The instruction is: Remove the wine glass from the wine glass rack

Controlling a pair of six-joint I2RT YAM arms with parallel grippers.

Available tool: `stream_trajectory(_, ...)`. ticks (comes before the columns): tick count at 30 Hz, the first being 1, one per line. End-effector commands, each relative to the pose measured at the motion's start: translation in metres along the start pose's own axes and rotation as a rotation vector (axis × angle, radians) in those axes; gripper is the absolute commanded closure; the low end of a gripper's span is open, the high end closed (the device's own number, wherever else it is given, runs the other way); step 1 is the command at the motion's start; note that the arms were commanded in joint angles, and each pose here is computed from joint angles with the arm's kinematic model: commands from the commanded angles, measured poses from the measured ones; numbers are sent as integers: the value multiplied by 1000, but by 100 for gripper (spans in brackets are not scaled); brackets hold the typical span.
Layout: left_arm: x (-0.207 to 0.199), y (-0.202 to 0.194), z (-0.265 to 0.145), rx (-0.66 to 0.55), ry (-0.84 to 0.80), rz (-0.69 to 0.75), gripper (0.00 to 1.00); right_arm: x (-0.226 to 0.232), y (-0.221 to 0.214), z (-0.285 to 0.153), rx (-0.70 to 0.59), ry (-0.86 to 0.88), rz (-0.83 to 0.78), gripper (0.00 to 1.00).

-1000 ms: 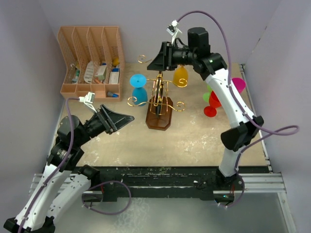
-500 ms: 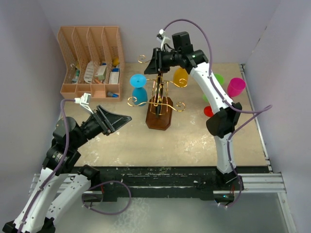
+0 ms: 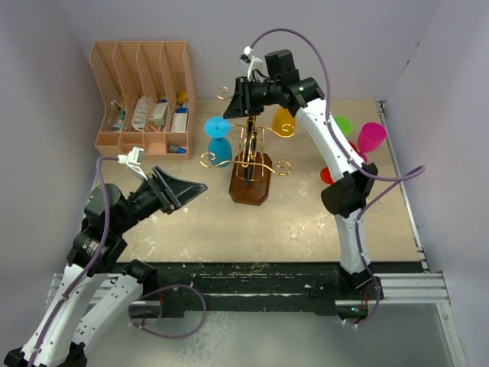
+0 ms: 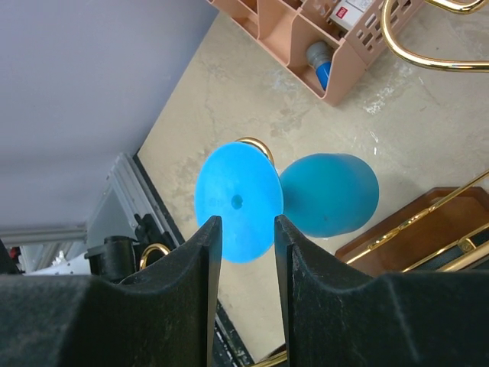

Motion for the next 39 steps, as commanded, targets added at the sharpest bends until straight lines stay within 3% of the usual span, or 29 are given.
stream_trajectory(1, -13, 8, -3, -31, -40, 45, 30, 6, 5, 1, -21, -26, -67, 63)
stream_trajectory(33, -11, 6, -2, -23, -42, 48, 30, -11, -5, 25, 13, -100, -106, 63)
stream_trajectory(36, -10, 5, -2, -20, -40, 48, 30, -9, -5, 25, 12, -97, -108, 66)
stream_trajectory(39, -9, 5, -2, -18, -41, 47, 30, -8, -4, 24, 9, -93, -107, 75)
Point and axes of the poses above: each gripper's point midway between its finger pads, its own z axis out along the fingers, its own x axis along the line the jaws close on, y = z × x, the point moved 5 cm from there along -z, back along the fingers
